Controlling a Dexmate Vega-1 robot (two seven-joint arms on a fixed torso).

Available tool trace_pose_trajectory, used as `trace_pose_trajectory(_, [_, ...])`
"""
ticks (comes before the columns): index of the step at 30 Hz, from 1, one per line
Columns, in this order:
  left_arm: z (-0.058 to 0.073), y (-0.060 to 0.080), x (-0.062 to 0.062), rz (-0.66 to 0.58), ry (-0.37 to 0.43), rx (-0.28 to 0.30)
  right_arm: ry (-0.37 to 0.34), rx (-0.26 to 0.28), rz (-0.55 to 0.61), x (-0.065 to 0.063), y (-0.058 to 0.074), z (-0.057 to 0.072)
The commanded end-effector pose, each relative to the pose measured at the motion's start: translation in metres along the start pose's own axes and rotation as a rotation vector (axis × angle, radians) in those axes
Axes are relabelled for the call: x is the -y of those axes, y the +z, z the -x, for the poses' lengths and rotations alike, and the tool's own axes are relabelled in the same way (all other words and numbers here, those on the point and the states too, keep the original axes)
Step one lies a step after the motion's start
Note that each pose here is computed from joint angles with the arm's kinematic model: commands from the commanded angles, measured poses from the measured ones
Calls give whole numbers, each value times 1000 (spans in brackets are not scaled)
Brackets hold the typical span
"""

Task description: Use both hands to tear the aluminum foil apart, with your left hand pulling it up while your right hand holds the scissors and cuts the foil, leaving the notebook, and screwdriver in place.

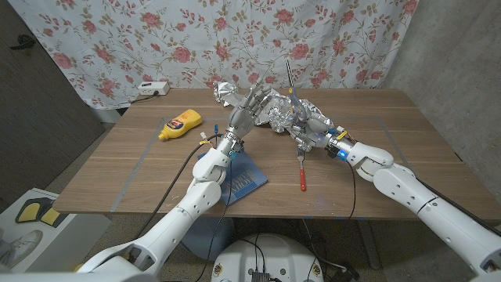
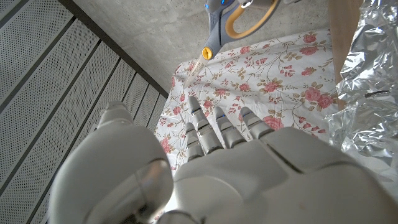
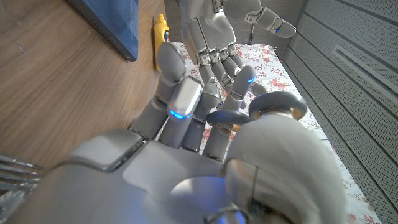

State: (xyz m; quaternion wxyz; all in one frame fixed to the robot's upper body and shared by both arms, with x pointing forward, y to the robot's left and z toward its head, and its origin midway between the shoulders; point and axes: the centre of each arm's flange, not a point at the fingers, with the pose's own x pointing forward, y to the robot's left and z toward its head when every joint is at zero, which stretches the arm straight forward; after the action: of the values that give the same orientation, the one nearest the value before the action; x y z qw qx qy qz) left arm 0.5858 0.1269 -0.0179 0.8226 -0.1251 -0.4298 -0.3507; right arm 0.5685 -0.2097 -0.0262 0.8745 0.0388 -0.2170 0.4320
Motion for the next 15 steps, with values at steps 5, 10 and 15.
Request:
trace_pose_trajectory(5, [20, 15, -3, -51, 50, 2, 16, -56, -47, -4, 3, 3])
trace_pose_trajectory(10, [25, 15, -2, -50, 64, -6, 2, -70, -65, -3, 0, 4])
trace_pose_trajectory(15, [28, 17, -2, -56, 71, -10, -24, -92, -47, -3, 1, 5])
